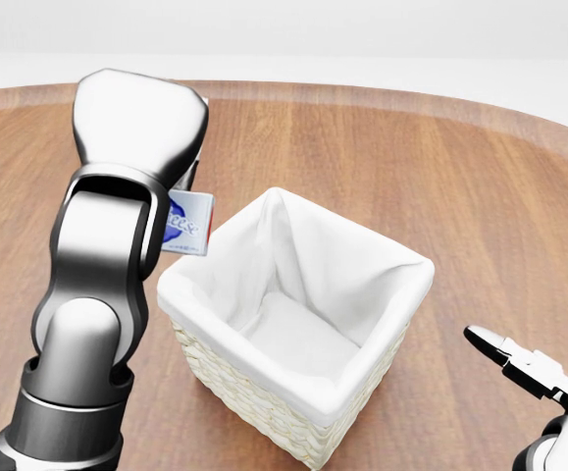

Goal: Pick up the alphabet soup and the cream cheese box, and put them in the basket.

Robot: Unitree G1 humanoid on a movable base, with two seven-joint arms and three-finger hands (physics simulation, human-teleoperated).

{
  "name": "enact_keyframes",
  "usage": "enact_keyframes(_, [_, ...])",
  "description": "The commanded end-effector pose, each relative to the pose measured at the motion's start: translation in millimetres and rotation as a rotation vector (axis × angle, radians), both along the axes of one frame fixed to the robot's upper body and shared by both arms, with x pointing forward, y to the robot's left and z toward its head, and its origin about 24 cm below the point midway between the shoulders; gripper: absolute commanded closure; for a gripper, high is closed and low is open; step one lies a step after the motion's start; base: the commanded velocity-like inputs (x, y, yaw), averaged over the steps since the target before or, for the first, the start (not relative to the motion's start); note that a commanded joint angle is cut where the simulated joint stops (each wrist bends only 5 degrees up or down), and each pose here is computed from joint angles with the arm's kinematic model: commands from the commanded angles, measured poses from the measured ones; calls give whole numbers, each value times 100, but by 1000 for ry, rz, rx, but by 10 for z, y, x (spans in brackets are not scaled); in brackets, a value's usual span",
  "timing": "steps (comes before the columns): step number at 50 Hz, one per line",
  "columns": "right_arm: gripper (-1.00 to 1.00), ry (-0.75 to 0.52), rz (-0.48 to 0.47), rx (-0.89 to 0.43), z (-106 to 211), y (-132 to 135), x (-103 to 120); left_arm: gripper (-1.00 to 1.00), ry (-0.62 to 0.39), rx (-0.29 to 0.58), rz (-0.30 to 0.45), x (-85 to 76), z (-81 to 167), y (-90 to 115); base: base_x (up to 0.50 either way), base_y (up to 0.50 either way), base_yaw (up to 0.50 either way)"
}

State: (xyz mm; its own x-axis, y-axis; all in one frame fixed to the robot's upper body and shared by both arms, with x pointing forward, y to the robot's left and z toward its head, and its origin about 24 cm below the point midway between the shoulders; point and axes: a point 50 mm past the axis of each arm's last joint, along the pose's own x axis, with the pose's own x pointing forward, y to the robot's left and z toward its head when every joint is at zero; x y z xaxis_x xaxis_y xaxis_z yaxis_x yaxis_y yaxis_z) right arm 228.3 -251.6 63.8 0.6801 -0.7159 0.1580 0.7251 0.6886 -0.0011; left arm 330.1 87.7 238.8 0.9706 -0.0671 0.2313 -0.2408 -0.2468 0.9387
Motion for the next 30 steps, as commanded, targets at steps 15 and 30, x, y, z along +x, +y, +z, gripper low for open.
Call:
enact_keyframes(15, [-100,24,5,13,-69,3,-8,100,196,6,-159,191,-143,-665,0,0,0])
enact_keyframes(30, [-100,3,0,10,-12,-1,1,100,250,87,-300,235,-879,-1098,0,0,0])
